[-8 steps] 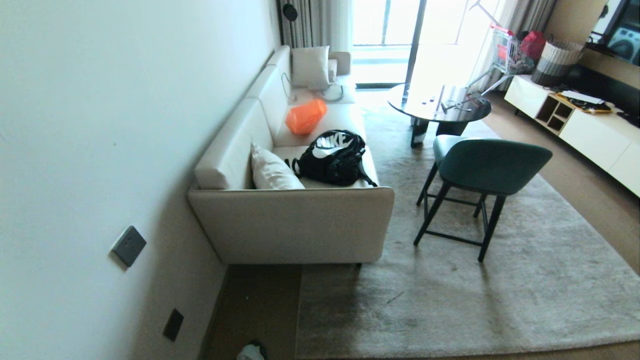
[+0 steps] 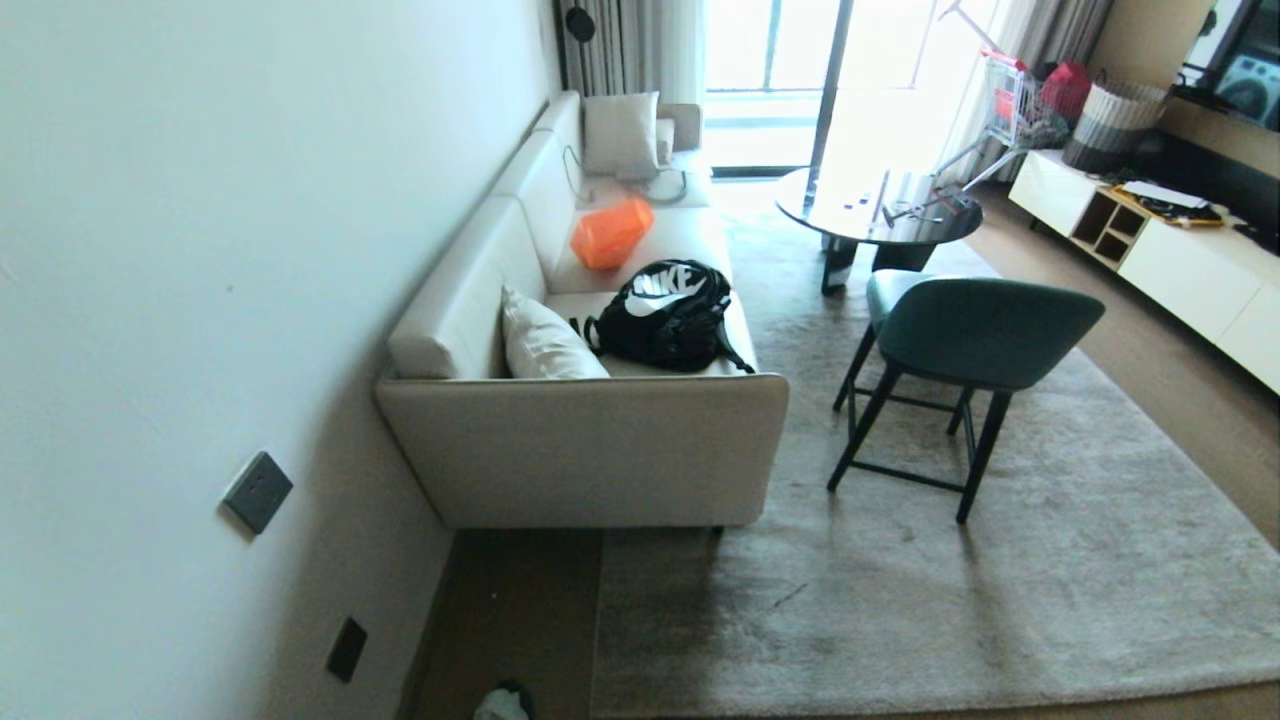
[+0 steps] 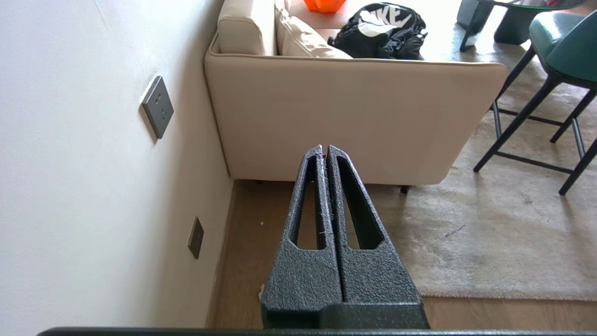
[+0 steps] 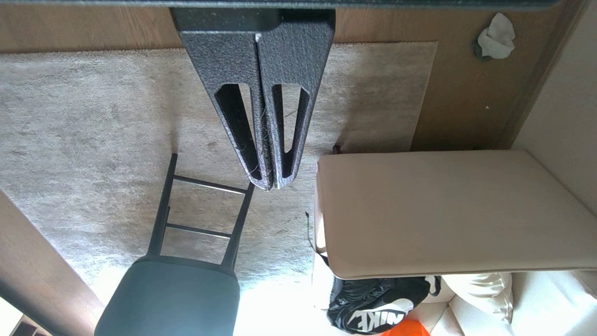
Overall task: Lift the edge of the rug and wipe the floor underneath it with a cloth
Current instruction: Pick up the rag
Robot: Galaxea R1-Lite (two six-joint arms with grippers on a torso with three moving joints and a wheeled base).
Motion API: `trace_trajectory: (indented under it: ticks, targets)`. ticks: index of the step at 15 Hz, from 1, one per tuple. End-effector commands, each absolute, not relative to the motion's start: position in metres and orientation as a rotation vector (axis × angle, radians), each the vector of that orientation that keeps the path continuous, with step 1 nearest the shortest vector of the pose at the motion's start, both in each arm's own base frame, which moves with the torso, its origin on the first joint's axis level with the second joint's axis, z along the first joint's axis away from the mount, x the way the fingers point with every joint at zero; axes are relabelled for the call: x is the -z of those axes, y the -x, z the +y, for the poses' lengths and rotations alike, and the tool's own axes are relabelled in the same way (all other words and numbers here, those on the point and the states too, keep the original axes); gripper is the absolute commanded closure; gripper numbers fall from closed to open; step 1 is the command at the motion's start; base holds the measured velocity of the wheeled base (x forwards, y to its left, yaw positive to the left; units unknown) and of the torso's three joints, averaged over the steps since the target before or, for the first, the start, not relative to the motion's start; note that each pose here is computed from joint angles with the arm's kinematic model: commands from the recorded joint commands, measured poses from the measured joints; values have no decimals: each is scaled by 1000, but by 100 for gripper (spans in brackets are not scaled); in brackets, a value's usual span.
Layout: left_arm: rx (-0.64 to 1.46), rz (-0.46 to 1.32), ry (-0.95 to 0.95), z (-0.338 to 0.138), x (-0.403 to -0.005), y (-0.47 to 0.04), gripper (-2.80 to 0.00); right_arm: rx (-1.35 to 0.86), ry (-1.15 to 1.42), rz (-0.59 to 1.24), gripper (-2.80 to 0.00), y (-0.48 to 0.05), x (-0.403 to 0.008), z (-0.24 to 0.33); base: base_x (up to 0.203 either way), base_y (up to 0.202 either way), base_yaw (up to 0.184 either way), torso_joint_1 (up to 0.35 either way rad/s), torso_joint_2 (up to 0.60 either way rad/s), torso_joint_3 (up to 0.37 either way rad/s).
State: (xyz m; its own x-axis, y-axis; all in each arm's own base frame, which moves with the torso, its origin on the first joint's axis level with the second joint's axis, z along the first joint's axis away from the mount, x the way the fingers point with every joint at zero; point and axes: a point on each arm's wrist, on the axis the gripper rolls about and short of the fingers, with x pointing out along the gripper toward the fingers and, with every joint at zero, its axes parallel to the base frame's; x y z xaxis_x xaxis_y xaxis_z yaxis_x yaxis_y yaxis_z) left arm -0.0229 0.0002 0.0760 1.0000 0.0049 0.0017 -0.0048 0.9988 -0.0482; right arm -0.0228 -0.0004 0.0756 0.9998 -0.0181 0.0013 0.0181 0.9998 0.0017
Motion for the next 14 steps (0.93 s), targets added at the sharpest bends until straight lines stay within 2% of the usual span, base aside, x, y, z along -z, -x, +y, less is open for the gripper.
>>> trace_trajectory:
  ticks: [1, 14]
  targets:
    - [-5, -2, 49, 0, -76, 23, 0, 18, -2, 0, 0, 23, -76, 0, 0, 0, 0, 0, 0, 0]
    - [-5, -2, 49, 0, -76, 23, 0, 18, -2, 0, 0, 23, -76, 0, 0, 0, 0, 0, 0, 0]
